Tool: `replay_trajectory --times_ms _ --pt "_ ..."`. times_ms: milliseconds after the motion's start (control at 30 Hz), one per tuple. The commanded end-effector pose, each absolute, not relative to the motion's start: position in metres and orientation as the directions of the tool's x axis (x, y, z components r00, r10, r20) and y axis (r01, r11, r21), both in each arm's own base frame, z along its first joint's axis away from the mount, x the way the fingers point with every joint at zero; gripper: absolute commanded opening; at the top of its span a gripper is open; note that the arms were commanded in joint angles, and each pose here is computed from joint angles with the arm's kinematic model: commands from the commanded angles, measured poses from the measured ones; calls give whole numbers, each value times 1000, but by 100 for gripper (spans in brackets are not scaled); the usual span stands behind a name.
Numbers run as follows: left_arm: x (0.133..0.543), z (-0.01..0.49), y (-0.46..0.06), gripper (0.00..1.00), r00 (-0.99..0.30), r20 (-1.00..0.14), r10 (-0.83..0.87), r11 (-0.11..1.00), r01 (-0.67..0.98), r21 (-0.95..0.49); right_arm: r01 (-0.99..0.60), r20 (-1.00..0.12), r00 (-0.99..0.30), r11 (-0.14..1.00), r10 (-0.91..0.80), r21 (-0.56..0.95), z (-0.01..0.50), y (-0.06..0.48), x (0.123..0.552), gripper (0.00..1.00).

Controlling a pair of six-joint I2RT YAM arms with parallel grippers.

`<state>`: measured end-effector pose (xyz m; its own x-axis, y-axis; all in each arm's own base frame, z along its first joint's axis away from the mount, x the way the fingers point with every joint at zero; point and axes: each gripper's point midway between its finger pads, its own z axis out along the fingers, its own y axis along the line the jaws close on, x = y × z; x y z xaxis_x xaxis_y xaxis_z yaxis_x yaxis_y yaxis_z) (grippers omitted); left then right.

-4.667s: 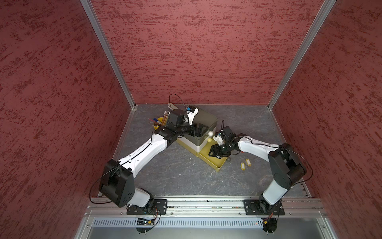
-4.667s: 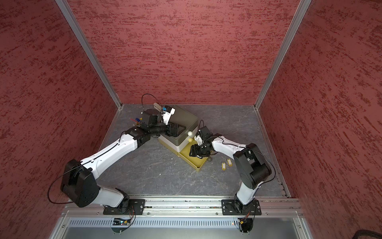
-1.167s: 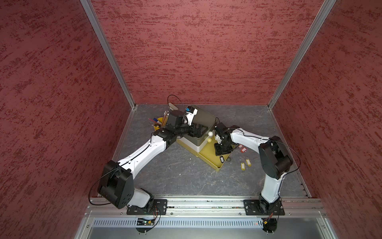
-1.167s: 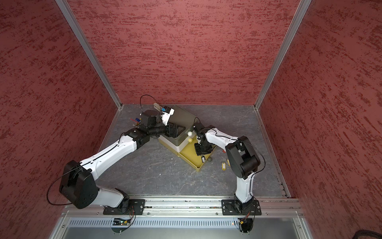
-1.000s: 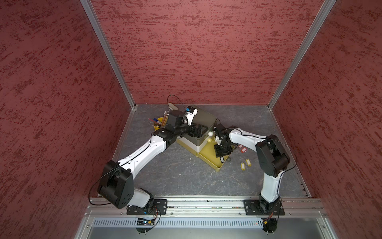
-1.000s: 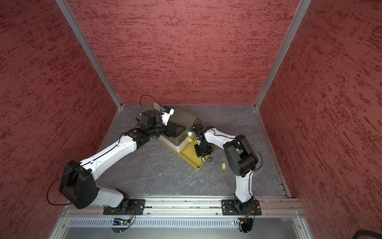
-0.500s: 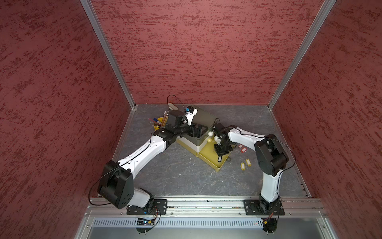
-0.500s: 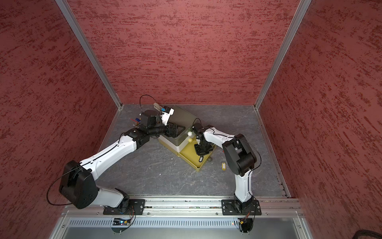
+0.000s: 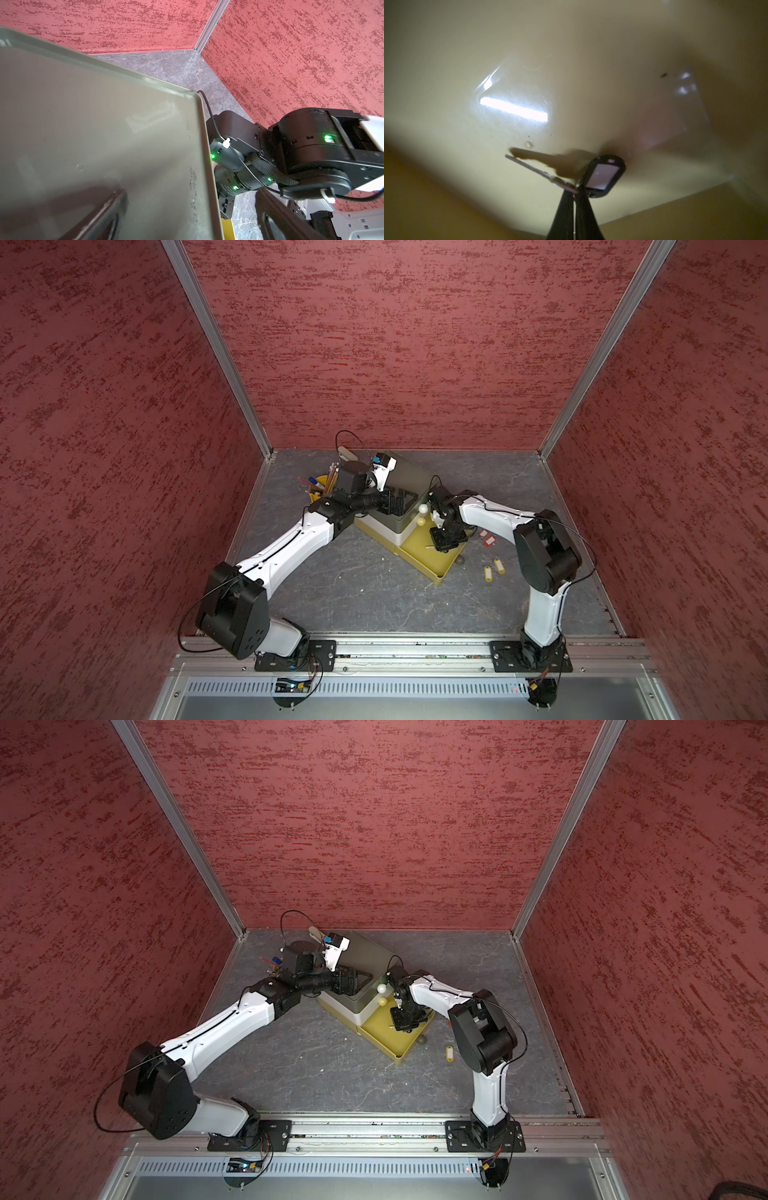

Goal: Take the keys out of the drawer
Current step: Pick up the key from the drawer.

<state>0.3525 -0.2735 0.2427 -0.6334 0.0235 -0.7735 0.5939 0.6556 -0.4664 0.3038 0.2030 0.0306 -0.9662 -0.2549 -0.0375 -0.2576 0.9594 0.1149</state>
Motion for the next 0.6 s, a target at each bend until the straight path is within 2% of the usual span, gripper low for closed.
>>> replay_trajectory --times_ms 0,567 --pt "317 139 -245 100 -882 -463 85 776 350 -524 -243 -123 -965 965 -230 103 51 203 314 0" --pt "318 144 -247 100 -874 -475 100 768 372 -522 -193 -226 -962 968 -155 158 96 206 321 0"
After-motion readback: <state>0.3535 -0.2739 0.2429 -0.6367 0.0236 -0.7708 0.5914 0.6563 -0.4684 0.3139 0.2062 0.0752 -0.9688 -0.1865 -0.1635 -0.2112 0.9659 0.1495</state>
